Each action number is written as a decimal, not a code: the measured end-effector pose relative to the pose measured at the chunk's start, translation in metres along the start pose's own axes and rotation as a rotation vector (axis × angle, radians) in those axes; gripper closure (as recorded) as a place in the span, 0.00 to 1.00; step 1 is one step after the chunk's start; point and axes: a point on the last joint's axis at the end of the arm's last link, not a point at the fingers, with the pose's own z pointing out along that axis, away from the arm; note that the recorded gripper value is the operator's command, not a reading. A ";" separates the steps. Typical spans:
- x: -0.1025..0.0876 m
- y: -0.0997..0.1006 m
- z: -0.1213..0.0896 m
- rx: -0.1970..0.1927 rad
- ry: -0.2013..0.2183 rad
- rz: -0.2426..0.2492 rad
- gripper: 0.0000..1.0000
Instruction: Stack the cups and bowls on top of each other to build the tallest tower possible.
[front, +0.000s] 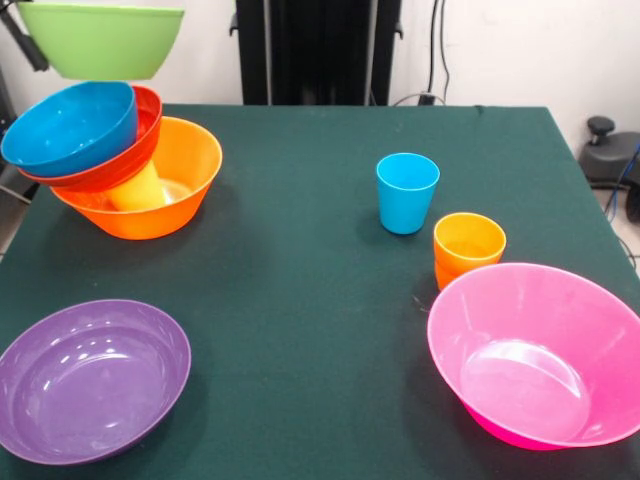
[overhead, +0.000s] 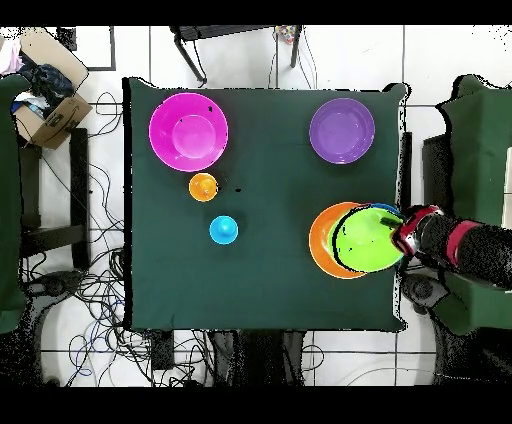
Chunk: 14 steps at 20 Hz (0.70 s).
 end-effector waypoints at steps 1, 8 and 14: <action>0.000 -0.004 0.001 0.003 -0.008 -0.003 1.00; 0.003 -0.029 0.004 0.022 -0.037 -0.002 1.00; 0.005 -0.045 0.001 0.023 -0.044 0.000 1.00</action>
